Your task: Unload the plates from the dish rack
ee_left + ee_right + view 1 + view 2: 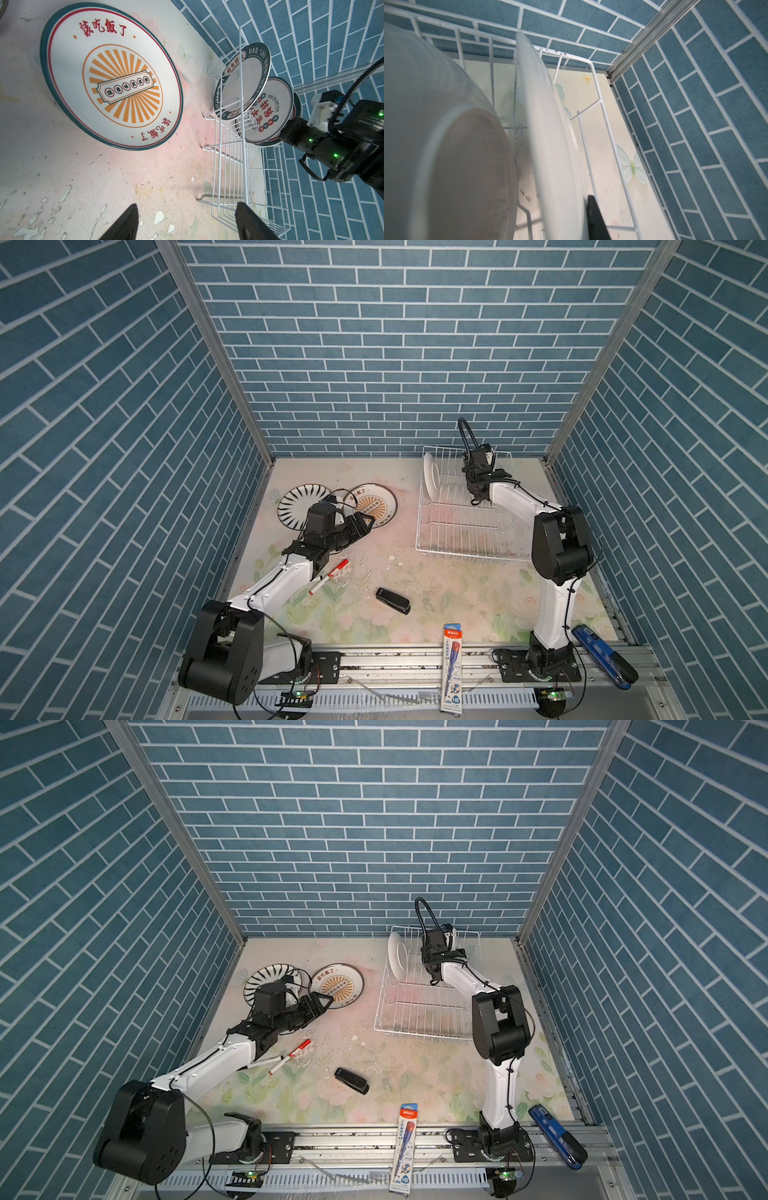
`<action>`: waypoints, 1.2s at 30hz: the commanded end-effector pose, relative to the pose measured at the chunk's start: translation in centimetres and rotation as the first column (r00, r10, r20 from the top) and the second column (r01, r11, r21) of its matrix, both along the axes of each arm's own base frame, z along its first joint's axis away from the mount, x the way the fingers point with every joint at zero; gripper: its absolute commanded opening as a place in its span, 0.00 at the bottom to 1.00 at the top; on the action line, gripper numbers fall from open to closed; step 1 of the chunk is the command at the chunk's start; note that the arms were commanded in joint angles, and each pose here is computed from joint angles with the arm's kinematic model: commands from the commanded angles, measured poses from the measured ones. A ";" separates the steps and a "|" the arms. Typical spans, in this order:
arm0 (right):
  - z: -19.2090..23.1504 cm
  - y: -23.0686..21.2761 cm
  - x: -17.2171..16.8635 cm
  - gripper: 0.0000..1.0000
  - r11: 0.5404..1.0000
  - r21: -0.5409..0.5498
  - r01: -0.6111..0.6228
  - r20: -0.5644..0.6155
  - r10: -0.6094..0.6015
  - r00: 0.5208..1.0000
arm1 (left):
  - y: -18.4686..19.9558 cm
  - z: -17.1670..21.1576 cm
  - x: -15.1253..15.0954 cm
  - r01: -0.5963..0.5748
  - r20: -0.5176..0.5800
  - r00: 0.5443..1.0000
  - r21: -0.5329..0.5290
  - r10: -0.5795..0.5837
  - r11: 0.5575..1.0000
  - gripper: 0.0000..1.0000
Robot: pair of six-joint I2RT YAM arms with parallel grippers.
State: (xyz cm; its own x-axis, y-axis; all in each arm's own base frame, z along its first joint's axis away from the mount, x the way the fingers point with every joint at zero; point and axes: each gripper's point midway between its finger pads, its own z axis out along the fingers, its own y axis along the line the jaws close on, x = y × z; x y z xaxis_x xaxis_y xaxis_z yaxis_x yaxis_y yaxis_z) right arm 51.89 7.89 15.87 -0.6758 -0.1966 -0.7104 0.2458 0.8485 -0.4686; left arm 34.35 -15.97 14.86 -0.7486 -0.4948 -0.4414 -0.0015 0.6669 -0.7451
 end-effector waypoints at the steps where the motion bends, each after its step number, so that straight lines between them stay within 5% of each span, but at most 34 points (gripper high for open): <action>1: 0.2 0.0 -0.3 0.02 0.999 -0.033 0.004 0.007 -0.004 1.000 | 0.0 0.0 -0.4 0.009 0.012 1.000 0.010 -0.009 1.000 0.76; 36: 3.8 -0.4 -0.6 0.00 0.997 -0.065 0.027 0.105 -0.020 0.994 | 0.1 -0.2 -0.8 0.013 0.010 1.000 0.014 -0.013 1.000 0.76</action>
State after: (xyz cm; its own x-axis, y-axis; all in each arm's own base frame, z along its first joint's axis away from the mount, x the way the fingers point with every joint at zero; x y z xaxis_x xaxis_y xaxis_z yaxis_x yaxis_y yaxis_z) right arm 51.75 8.21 16.00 -0.6599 -0.2307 -0.7151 0.2525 0.8282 -0.5003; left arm 34.23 -15.94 15.13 -0.7448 -0.4951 -0.4474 0.0056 0.6657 -0.7462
